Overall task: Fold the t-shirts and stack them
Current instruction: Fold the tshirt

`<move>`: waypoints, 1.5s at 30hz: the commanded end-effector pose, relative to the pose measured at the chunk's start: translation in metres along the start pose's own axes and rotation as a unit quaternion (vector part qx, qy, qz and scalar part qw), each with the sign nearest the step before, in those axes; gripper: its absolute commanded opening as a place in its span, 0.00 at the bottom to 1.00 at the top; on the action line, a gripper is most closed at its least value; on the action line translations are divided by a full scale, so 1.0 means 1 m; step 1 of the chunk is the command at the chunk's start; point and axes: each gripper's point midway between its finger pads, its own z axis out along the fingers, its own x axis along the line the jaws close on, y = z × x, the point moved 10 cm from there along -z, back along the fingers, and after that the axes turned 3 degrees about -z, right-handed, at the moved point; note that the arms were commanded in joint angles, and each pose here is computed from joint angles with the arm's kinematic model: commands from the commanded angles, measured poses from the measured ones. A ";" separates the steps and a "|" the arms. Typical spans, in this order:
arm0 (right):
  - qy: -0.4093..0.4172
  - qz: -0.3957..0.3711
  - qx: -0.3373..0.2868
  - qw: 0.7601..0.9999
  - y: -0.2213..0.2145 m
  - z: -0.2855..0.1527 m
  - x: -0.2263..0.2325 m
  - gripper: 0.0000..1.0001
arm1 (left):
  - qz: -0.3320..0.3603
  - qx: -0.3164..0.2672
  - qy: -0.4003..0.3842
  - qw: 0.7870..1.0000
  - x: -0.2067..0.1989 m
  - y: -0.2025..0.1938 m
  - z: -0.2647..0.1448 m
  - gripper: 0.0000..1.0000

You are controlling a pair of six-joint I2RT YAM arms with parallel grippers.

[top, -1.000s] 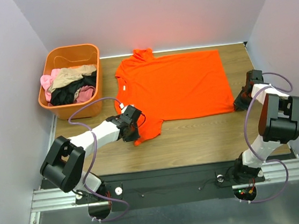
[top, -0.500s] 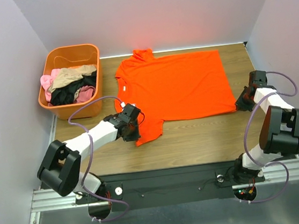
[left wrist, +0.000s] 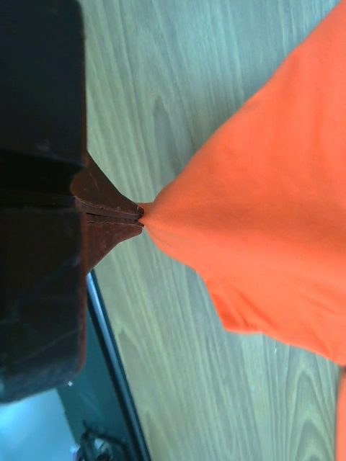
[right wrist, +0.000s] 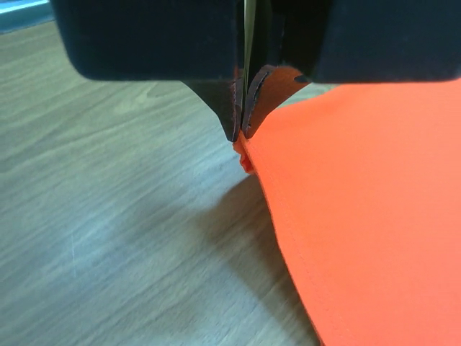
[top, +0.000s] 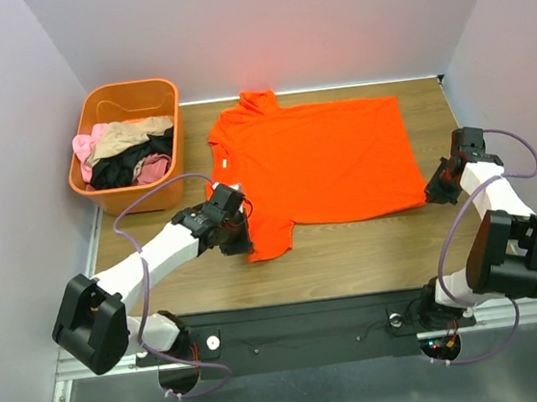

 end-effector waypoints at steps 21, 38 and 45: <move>0.094 -0.017 -0.007 0.995 0.108 0.021 0.053 0.00 | 0.061 -0.070 0.006 0.996 -0.029 0.180 0.027 0.00; 0.129 -0.028 -0.001 0.991 0.151 0.052 0.084 0.00 | 0.097 -0.090 -0.028 0.991 -0.031 0.269 0.033 0.00; 0.125 -0.037 0.010 0.991 0.154 0.069 0.094 0.00 | 0.100 -0.078 -0.024 0.992 -0.019 0.285 0.052 0.00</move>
